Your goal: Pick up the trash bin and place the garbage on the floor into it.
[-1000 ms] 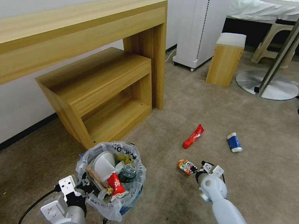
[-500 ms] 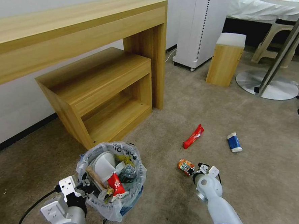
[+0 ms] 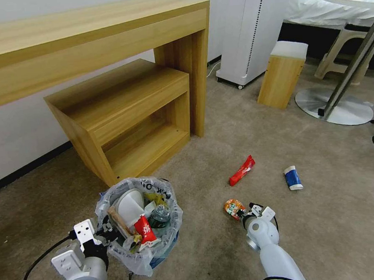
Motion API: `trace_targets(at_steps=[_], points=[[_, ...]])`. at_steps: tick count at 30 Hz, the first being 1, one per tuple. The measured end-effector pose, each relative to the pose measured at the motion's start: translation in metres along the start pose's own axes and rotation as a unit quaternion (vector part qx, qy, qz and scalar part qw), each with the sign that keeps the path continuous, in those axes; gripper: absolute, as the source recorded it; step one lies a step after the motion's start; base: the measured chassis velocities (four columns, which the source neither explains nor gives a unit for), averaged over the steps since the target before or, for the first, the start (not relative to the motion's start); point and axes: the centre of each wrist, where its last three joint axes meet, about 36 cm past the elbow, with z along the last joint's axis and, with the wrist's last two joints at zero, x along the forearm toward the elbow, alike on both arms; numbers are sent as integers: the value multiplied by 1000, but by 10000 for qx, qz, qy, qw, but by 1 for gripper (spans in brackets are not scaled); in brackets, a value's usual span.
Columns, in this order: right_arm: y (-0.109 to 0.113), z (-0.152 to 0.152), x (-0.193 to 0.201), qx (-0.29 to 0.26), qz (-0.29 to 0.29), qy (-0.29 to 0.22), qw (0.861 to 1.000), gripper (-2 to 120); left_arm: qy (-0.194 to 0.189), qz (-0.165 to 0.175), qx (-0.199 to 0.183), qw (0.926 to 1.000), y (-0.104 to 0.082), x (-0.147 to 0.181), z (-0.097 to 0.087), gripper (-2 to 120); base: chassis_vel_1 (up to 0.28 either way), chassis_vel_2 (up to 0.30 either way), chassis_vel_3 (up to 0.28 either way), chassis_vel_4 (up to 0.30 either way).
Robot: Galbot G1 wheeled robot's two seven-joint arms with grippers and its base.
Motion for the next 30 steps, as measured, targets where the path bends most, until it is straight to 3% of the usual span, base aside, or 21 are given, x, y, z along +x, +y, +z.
trace_targets(at_steps=[3,7,8,10,12,13,15,16,17,19,20,21,23,24,27,28,30], points=[[2,0,14,123,-158,-164,9997,7,-1,-8,-9,10000,1,-1,0,0,0,0,0,0],[18,-6,72,514,-1031,-719,9907,7,23,-37,-19,10000,2,-4,2,0,0,0,0,0],[18,-6,72,514,-1031,-719,9907,7,23,-37,-19,10000,2,-4,2,0,0,0,0,0],[30,-7,106,743,-1787,-1010,9759,7,73,-44,-15,10000,1,-7,6,0,0,0,0,0],[32,-6,110,778,-1931,-1054,9724,7,80,-44,-14,10000,0,-7,7,0,0,0,0,0],[36,-5,120,846,-2272,-1161,9632,7,96,-43,-9,9999,-1,-8,9,0,0,0,0,0],[46,-1,137,1037,-3366,-1465,9244,7,130,-20,6,9999,-4,-8,12,0,0,0,0,0],[50,3,139,1244,-4015,-1668,8919,7,140,-9,8,9999,-6,-7,13,0,0,0,0,0],[50,3,139,1244,-4015,-1668,8919,7,140,-9,8,9999,-6,-7,13,0,0,0,0,0],[58,8,136,1638,-4979,-1785,8327,7,158,2,7,9999,-9,-6,15,0,0,0,0,0],[63,10,135,1756,-5271,-1734,8132,7,163,5,9,9999,-10,-5,15,0,0,0,0,0],[63,10,135,1756,-5271,-1734,8132,7,163,5,9,9999,-10,-5,15,0,0,0,0,0],[79,20,129,2099,-5937,-1513,7619,7,164,22,17,9999,-12,-3,15,0,0,0,0,0],[79,20,129,2099,-5937,-1513,7619,7,164,22,17,9999,-12,-3,15,0,0,0,0,0],[95,39,121,2564,-6352,-1166,7191,7,168,37,25,9998,-13,0,16,0,0,0,0,0],[95,39,121,2564,-6352,-1166,7191,7,168,37,25,9998,-13,0,16,0,0,0,0,0],[101,49,115,2873,-6469,-989,6995,7,160,35,28,9999,-13,1,15,0,0,0,0,0]])
